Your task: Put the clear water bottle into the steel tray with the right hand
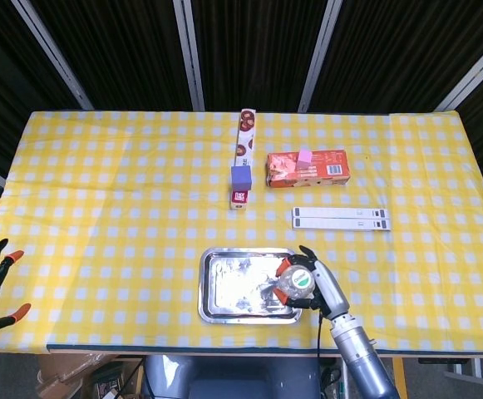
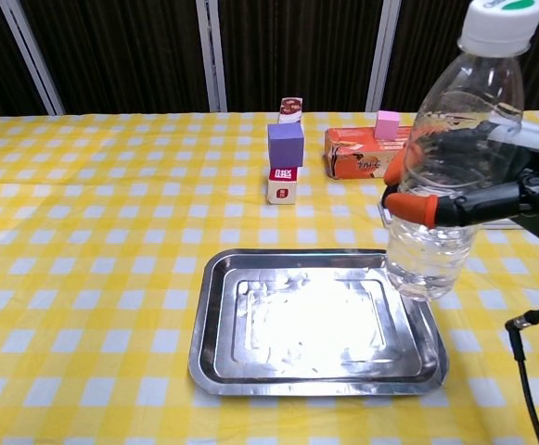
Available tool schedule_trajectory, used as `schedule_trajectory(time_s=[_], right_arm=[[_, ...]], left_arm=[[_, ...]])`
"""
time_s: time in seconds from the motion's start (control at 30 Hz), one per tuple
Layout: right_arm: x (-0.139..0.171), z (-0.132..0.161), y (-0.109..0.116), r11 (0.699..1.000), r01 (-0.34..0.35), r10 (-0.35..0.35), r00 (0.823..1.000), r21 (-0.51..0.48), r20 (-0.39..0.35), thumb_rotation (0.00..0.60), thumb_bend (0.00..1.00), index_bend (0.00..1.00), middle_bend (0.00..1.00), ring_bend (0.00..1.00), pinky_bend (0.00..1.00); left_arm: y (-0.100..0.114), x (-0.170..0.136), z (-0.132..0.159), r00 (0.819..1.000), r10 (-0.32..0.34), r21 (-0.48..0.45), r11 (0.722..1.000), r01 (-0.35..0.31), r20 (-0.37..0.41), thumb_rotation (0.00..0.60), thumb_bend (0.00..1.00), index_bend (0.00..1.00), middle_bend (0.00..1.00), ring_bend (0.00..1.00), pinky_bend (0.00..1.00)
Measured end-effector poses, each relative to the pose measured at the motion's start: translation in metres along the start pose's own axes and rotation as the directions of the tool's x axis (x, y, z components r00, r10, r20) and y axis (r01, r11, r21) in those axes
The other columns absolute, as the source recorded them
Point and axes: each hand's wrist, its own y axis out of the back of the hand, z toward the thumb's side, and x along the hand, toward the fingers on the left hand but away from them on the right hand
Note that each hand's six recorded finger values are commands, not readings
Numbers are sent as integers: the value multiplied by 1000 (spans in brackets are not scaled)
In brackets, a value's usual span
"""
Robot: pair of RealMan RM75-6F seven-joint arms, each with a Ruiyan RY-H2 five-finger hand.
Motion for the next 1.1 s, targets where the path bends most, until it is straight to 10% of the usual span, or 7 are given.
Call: schedule_trajectory(time_s=[0.5, 1.1], right_arm=[[29, -58, 121, 978, 193, -200, 977, 82, 75, 600, 821, 841, 618, 287, 0], [4, -27, 20, 1000, 12, -13, 1000, 23, 14, 600, 821, 841, 618, 288, 0]], left_arm=[[-3, 0, 4, 1000, -8, 7, 1000, 7, 4, 600, 204, 163, 0, 0, 0], [-2, 1, 3, 1000, -9, 2, 1000, 9, 8, 600, 203, 164, 0, 0, 0]])
